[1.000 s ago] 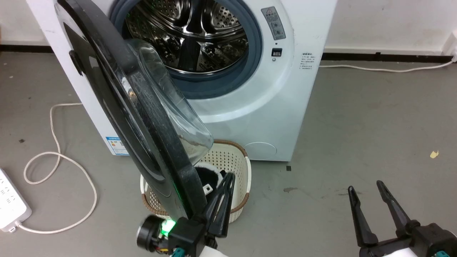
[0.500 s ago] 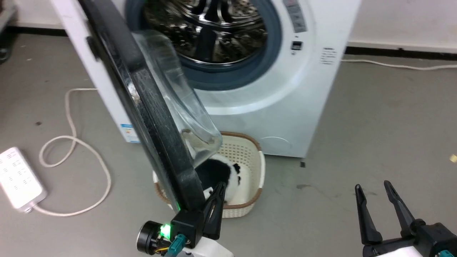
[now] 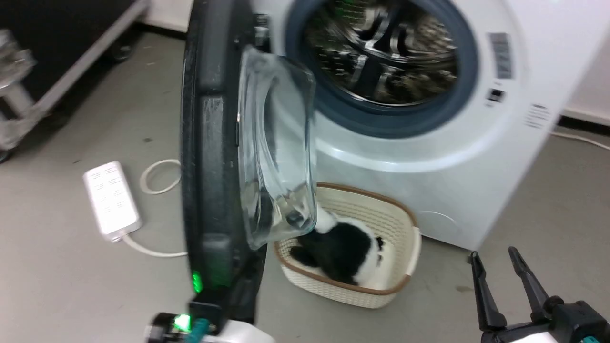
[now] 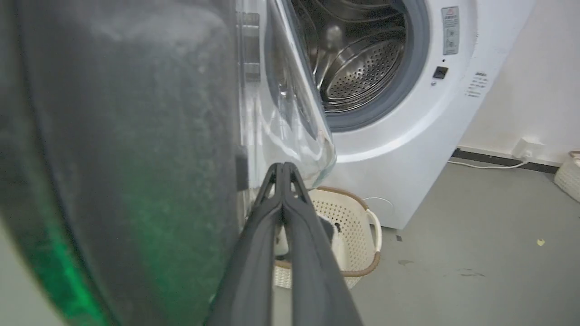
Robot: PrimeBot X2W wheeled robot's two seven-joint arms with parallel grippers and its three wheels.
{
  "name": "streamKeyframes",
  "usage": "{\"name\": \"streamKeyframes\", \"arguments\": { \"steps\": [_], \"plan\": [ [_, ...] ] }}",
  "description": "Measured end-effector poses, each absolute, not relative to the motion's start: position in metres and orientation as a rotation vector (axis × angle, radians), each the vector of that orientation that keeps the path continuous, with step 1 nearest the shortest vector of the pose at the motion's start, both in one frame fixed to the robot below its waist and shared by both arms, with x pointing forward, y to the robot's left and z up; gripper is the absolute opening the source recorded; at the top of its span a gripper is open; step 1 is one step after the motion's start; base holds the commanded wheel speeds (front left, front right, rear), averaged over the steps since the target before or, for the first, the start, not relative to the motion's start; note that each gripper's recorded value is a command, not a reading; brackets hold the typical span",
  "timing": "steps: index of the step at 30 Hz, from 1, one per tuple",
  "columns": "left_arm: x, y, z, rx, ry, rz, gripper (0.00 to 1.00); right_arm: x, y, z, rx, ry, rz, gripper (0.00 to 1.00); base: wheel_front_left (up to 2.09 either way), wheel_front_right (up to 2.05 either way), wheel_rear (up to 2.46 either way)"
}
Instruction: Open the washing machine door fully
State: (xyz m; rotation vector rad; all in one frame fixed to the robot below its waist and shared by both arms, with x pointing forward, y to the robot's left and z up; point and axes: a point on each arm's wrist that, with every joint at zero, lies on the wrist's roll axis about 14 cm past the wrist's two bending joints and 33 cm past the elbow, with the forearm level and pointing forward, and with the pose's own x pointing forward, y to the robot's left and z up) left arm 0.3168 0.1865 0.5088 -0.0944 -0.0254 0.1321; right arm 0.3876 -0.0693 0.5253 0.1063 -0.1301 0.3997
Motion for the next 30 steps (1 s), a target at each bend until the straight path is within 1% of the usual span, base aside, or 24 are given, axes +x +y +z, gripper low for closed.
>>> {"name": "streamKeyframes", "arguments": {
  "steps": [6, 10, 14, 15, 16, 17, 18, 20, 21, 22, 23, 25, 30],
  "plan": [
    [0.289, 0.256, 0.515, -0.068, -0.044, 0.343, 0.00, 0.390, -0.032, 0.526, 0.115, -0.126, 0.506, 1.00, 0.00, 0.00, 0.00],
    [0.277, 0.299, 0.509, -0.057, -0.008, 0.467, 0.00, 0.394, -0.021, 0.512, 0.120, -0.090, 0.537, 1.00, 0.00, 0.00, 0.00],
    [0.277, 0.319, 0.506, -0.044, 0.014, 0.510, 0.00, 0.398, -0.020, 0.502, 0.124, -0.063, 0.539, 1.00, 0.00, 0.00, 0.00],
    [0.279, 0.335, 0.505, -0.032, 0.029, 0.546, 0.00, 0.402, -0.022, 0.495, 0.125, -0.049, 0.533, 1.00, 0.00, 0.00, 0.00],
    [0.279, 0.335, 0.505, -0.032, 0.029, 0.546, 0.00, 0.402, -0.022, 0.495, 0.125, -0.049, 0.533, 1.00, 0.00, 0.00, 0.00],
    [0.280, 0.353, 0.504, -0.015, 0.043, 0.580, 0.00, 0.407, -0.025, 0.490, 0.120, -0.040, 0.527, 1.00, 0.00, 0.00, 0.00],
    [0.280, 0.353, 0.504, -0.015, 0.043, 0.580, 0.00, 0.407, -0.025, 0.490, 0.120, -0.040, 0.527, 1.00, 0.00, 0.00, 0.00],
    [0.281, 0.384, 0.505, 0.004, 0.058, 0.633, 0.00, 0.413, -0.032, 0.481, 0.110, -0.021, 0.514, 1.00, 0.00, 0.00, 0.00],
    [0.281, 0.384, 0.505, 0.004, 0.058, 0.633, 0.00, 0.413, -0.032, 0.481, 0.110, -0.021, 0.514, 1.00, 0.00, 0.00, 0.00],
    [0.282, 0.405, 0.507, 0.013, 0.061, 0.665, 0.00, 0.417, -0.040, 0.477, 0.103, -0.016, 0.496, 1.00, 0.00, 0.00, 0.00],
    [0.282, 0.405, 0.507, 0.013, 0.061, 0.665, 0.00, 0.417, -0.040, 0.477, 0.103, -0.016, 0.496, 1.00, 0.00, 0.00, 0.00],
    [0.282, 0.434, 0.511, 0.036, 0.059, 0.714, 0.00, 0.424, -0.051, 0.472, 0.095, -0.010, 0.470, 1.00, 0.00, 0.00, 0.00],
    [0.293, 0.460, 0.522, 0.075, 0.028, 0.755, 0.00, 0.429, -0.068, 0.461, 0.081, 0.016, 0.427, 1.00, 0.00, 0.00, 0.00]
  ]
}}
